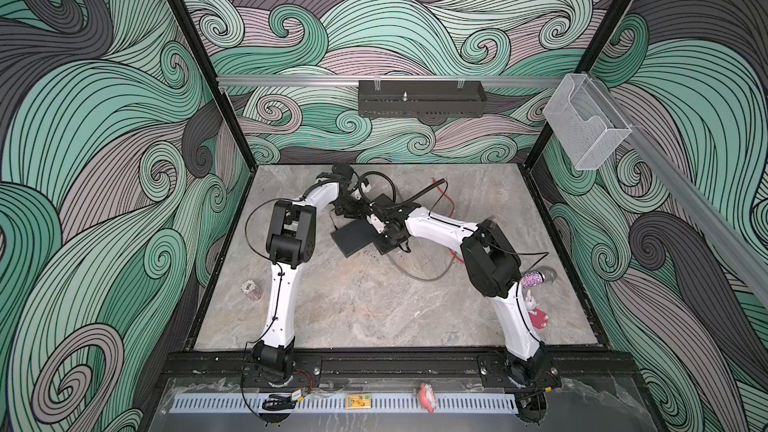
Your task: Insert the plug into the switch port
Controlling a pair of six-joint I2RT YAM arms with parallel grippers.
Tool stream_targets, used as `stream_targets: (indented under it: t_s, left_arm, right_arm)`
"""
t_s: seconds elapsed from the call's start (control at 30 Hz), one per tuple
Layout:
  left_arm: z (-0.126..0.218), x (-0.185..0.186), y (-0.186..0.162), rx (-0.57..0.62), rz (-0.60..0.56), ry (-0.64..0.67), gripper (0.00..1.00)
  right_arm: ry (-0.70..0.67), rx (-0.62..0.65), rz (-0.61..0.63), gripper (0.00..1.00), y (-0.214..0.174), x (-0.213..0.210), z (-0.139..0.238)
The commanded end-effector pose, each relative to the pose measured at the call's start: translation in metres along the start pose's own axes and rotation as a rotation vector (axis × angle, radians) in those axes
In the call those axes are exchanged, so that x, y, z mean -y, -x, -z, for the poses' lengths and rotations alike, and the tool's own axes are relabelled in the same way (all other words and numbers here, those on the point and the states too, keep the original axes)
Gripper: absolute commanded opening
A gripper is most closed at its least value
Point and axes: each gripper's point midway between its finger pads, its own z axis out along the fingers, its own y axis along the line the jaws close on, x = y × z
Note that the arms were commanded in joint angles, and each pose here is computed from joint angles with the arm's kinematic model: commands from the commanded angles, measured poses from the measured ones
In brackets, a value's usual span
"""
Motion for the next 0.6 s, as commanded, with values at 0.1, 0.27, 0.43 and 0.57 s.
stream_targets:
  t_s: [0.1,0.27,0.43,0.57]
  left_arm:
    - [-0.02,0.022,-0.056,-0.212,0.061,-0.027,0.51]
    - [-0.02,0.023,-0.056,-0.21,0.062,-0.031,0.51]
    - [-0.019,0.023,-0.055,-0.208,0.06,-0.028,0.51]
    - [-0.019,0.023,-0.055,-0.208,0.061,-0.028,0.51]
  right_arm:
    - [-0.003,0.265,0.012,0.09,0.076,0.001,0.014]
    - [-0.002,0.265,0.013,0.09,0.077,0.001,0.012]
    - [-0.006,0.276,0.018,0.09,0.08,0.001,0.017]
    - [-0.005,0.291,0.018,0.09,0.086,0.002,0.022]
